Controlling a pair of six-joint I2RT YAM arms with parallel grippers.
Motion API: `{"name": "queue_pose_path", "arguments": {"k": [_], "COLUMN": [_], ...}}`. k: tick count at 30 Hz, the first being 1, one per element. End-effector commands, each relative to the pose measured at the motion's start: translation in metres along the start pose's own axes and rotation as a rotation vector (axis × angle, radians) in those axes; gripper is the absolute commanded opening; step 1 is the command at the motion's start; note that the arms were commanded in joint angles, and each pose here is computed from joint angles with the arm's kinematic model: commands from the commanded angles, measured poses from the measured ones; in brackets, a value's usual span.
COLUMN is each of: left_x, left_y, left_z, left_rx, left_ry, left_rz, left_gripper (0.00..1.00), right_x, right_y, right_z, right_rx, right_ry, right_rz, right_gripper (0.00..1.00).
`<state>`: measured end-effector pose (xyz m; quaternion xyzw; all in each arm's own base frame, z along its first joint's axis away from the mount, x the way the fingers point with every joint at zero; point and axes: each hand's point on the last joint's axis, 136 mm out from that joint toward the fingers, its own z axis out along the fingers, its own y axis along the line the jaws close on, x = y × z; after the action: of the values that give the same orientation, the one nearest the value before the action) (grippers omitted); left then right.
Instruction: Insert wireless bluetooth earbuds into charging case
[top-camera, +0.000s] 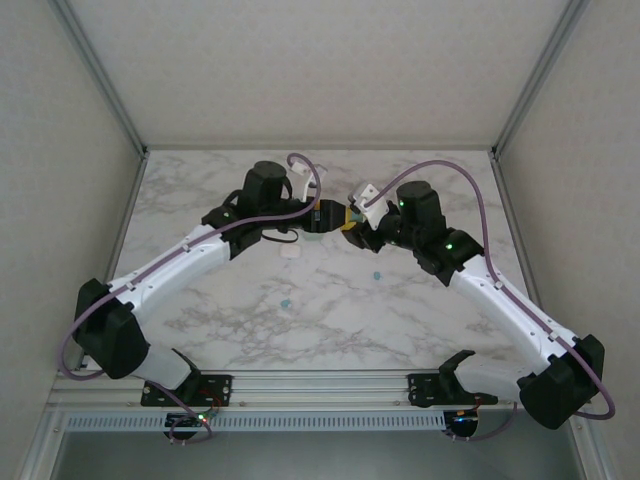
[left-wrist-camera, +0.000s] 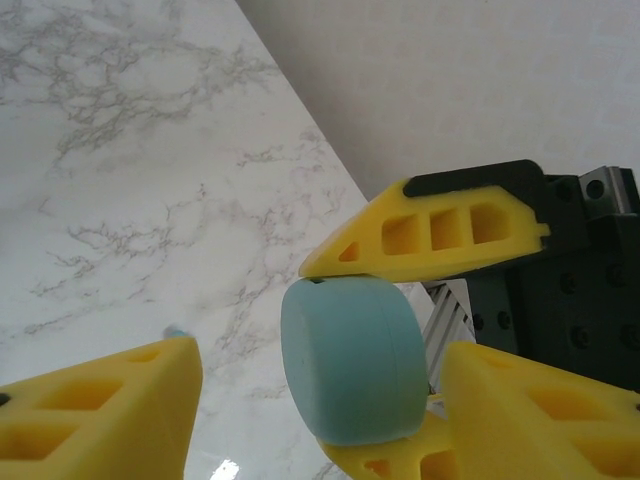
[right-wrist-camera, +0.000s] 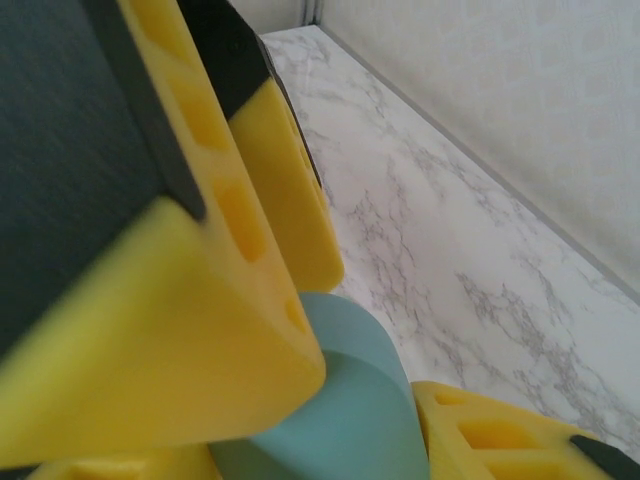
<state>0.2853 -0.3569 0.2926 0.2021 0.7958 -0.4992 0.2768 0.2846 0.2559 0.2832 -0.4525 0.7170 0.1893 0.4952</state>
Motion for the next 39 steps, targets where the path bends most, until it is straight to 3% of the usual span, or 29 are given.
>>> {"name": "queue_pose_path", "arguments": {"k": [1,5,8,11,14,21,28,35,39], "left_x": [0.0,0.002,0.0,-0.005,-0.009,-0.007,-0.01,-0.013,-0.012], "left_y": [-0.013,-0.015,-0.015,-0.013,-0.015,-0.033,-0.048,-0.053,-0.051], "left_z": [0.005,0.006,0.004,0.001,-0.002,-0.011,-0.019,-0.024,-0.025], "left_rx": [0.052,0.061,0.057,0.026,0.02,0.091,0.149,0.16,0.149], "left_ry": [0.023,0.037,0.03,0.008,-0.003,0.025,0.018,0.005,0.001], "left_rz": [0.022,0.022,0.018,-0.007,-0.036,-0.08,-0.105,-0.099,-0.098], "left_gripper": [0.6,0.5,0.36,0.23,0.17,0.16,0.17,0.17,0.17], "right_x": [-0.016,-0.016,-0.014,-0.01,-0.002,0.009,-0.009,-0.014,-0.016], "right_y": [0.004,0.005,0.006,0.008,0.006,0.0,0.001,0.005,0.005], "right_z": [-0.004,-0.003,-0.003,-0.005,-0.009,-0.024,-0.025,-0.024,-0.029], "right_rx": [-0.014,-0.019,-0.022,-0.02,0.023,0.121,0.068,0.032,0.046], "right_ry": [-0.072,-0.076,-0.073,-0.069,-0.073,-0.155,-0.228,-0.251,-0.261], "right_rz": [-0.01,0.002,-0.002,-0.026,-0.085,-0.27,-0.229,-0.233,-0.234], "right_gripper": [0.43,0.43,0.45,0.49,0.55,0.63,0.64,0.53,0.52]}}
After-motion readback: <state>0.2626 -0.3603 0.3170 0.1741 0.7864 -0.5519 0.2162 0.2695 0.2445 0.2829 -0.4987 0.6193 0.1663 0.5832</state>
